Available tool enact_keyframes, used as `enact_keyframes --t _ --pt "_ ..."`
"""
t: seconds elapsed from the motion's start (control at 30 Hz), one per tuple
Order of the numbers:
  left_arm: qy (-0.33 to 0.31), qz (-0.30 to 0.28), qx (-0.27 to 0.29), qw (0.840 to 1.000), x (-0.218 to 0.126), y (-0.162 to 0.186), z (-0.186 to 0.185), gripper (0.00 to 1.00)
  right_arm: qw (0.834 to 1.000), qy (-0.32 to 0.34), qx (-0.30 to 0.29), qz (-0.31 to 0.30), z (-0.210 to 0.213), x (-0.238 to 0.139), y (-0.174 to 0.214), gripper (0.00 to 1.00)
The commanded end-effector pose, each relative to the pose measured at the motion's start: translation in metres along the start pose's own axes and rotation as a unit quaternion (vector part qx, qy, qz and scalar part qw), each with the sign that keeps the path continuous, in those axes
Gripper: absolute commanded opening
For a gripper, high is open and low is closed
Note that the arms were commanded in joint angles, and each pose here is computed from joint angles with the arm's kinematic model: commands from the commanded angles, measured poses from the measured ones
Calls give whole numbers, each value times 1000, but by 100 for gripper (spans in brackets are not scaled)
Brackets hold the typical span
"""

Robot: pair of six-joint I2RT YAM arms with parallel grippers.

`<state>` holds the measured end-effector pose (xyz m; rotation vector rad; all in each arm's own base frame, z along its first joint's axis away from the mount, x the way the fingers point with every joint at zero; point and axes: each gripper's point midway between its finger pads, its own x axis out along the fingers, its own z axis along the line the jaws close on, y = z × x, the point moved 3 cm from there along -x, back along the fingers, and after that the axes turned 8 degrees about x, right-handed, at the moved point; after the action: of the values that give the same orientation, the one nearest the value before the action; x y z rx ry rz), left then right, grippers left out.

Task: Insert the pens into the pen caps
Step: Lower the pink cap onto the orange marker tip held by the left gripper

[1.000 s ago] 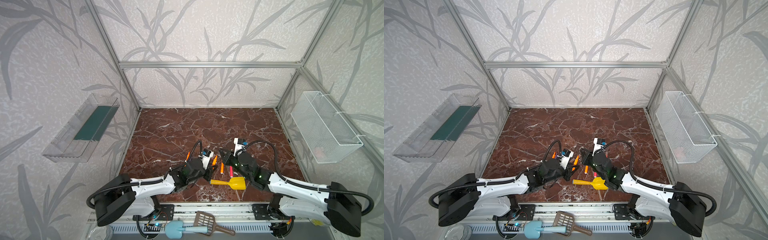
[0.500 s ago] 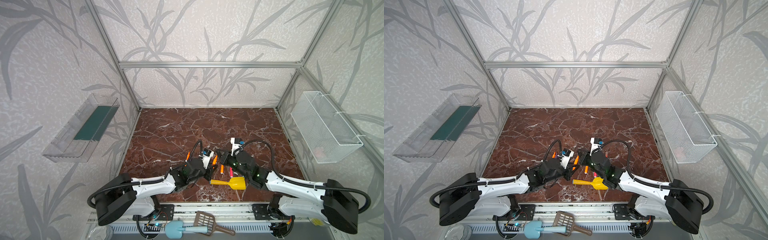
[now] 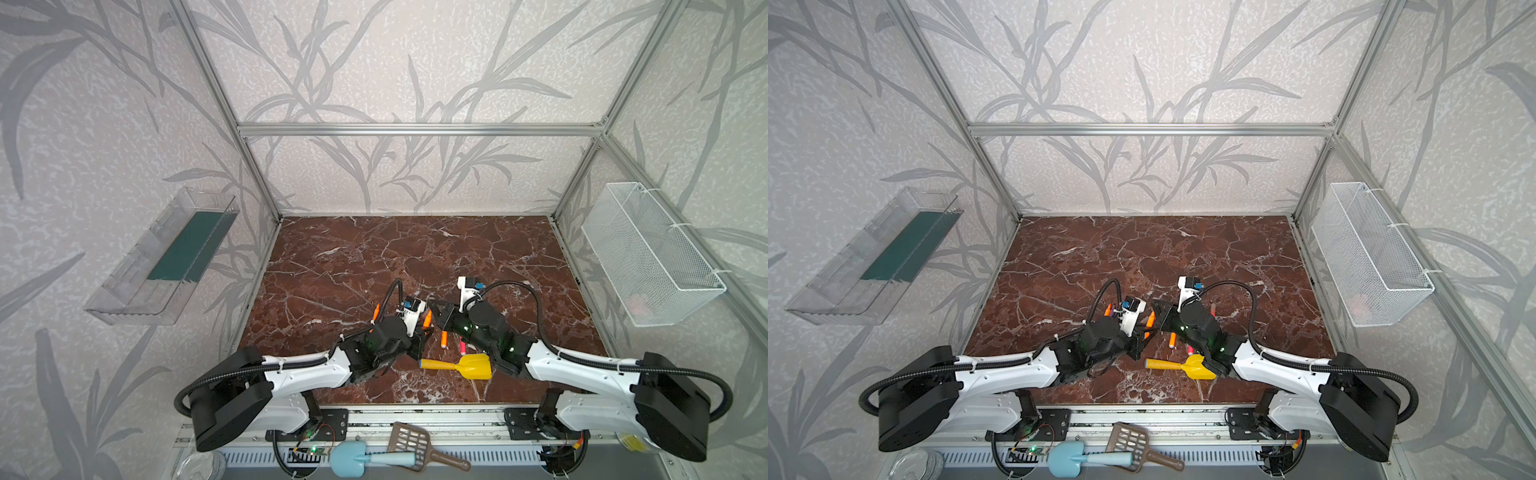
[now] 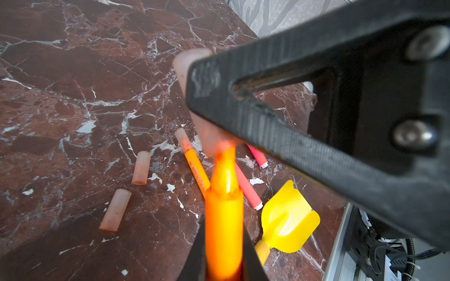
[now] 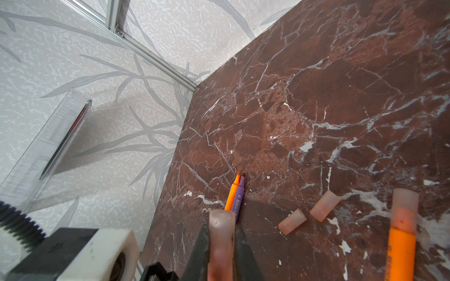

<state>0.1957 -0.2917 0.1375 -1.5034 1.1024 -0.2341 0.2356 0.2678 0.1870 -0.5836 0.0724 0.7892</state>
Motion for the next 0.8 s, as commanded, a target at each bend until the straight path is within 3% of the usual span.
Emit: enact_keyframes --t 0.0,0.37,0.57,0.7,0.77 --pt "-3 -32 -15 999 -5 -13 0 0 1000 -16 1 -3 0 -4 1 0" --pt "63 -47 -55 995 -8 -18 -11 0 991 -129 -41 -1 19 -25 41 0" --pt "93 -58 -103 989 -7 -20 -3 0 987 -153 -48 -4 17 -31 48 0" --pt "85 -54 -100 990 -9 -19 1 0 987 -153 -53 1 17 -30 51 0" --pt "82 -52 -95 991 -9 -18 1 0 987 -147 -57 4 18 -29 52 9"
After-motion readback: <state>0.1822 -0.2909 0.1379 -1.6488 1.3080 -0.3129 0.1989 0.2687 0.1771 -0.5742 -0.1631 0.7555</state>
